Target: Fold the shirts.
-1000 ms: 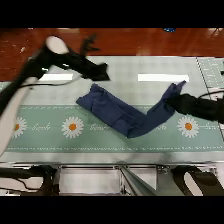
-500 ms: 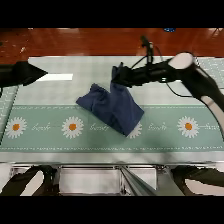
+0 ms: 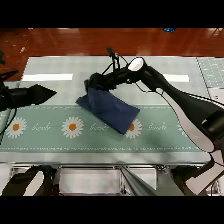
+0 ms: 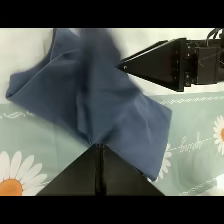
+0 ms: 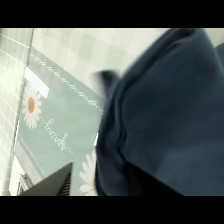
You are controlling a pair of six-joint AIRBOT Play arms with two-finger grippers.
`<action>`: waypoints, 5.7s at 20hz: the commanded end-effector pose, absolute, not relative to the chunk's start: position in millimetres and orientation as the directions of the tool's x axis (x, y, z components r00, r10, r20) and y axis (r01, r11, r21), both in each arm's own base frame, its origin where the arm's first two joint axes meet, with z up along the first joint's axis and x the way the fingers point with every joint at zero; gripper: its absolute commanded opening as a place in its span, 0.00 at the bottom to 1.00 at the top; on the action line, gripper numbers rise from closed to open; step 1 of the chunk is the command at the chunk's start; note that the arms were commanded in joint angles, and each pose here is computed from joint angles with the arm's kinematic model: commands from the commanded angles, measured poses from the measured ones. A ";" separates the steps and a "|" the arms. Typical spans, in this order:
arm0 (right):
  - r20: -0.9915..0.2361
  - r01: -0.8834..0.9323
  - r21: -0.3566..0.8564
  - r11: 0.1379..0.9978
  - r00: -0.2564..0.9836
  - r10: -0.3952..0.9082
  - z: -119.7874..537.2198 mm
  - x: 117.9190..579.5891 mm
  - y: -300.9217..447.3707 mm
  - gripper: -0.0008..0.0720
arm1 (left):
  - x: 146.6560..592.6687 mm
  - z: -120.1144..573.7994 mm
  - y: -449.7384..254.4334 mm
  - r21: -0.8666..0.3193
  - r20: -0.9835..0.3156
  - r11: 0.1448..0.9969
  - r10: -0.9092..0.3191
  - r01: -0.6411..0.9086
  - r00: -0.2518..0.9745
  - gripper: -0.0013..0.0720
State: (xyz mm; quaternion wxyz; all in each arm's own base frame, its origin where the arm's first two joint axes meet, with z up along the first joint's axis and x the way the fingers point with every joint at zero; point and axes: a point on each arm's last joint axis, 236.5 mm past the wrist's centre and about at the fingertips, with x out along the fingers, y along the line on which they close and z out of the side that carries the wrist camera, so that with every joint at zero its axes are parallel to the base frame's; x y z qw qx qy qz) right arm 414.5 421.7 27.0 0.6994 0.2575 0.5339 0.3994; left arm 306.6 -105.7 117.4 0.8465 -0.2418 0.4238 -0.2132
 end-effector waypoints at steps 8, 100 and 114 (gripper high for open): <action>-0.740 -0.308 0.571 0.761 0.208 0.639 111.8 413.1 244.3 0.57 | 309.8 89.2 -116.5 -0.632 -0.601 0.766 -0.578 0.115 0.552 0.04; -0.480 0.431 0.648 0.628 0.871 -0.102 193.9 316.1 -190.4 0.05 | 429.1 237.1 -111.8 -0.422 -0.420 0.830 -0.535 0.363 0.734 0.04; -0.974 -0.062 0.000 0.998 0.225 0.014 -2.0 394.8 103.0 0.05 | 383.4 17.2 -113.8 -0.228 -0.878 0.960 -0.276 0.164 0.391 0.04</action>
